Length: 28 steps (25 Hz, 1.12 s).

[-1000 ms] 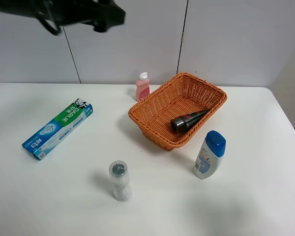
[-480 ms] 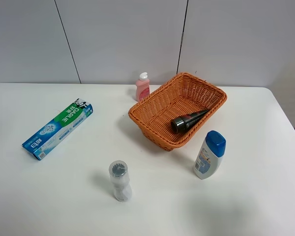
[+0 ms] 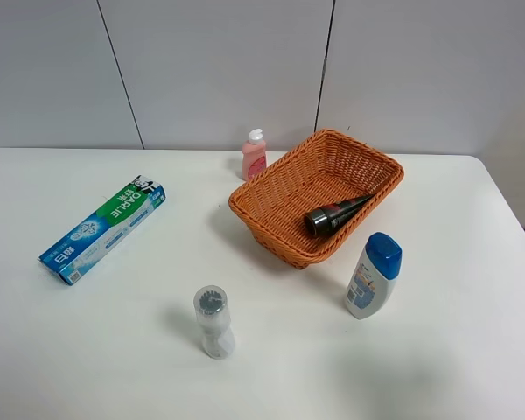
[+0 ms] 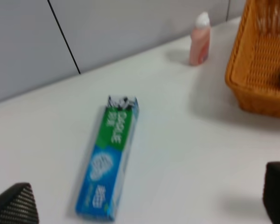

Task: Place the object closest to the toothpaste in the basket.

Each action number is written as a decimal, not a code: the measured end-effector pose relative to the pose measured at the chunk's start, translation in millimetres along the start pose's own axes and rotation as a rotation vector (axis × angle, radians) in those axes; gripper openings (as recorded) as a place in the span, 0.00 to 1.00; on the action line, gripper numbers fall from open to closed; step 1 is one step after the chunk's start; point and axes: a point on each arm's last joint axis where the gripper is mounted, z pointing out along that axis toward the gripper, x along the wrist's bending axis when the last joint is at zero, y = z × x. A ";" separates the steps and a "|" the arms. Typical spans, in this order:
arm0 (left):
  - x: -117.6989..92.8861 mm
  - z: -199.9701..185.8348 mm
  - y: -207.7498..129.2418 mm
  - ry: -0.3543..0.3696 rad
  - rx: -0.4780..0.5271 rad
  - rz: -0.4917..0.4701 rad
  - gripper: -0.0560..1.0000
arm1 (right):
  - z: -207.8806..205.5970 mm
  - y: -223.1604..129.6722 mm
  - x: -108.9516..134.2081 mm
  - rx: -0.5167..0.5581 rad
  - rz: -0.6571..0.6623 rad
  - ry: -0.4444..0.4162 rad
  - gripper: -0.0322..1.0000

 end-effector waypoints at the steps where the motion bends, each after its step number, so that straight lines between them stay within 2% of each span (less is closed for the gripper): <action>1: -2.7 -0.4 -14.4 -0.001 0.006 -0.002 0.97 | 0.0 0.0 0.0 0.000 0.000 0.000 0.99; 6: -13.5 -7.2 -67.9 0.005 -0.028 -0.002 0.97 | 0.0 0.0 0.0 0.000 0.000 0.000 0.99; 12: -20.9 -36.3 -91.2 0.048 -0.193 0.019 0.97 | 0.0 0.0 0.0 0.000 0.000 0.000 0.99; 16: -19.7 -37.0 -101.5 0.070 -0.142 -0.031 0.97 | 0.0 0.0 0.0 0.000 0.000 0.000 0.99; 21: -15.6 -20.1 -117.9 0.099 -0.036 -0.166 0.97 | 0.0 0.0 0.0 0.000 0.000 0.000 0.99; 28: -15.2 -14.8 -121.0 0.101 -0.027 -0.191 0.97 | 0.0 0.0 0.0 0.000 0.000 0.000 0.99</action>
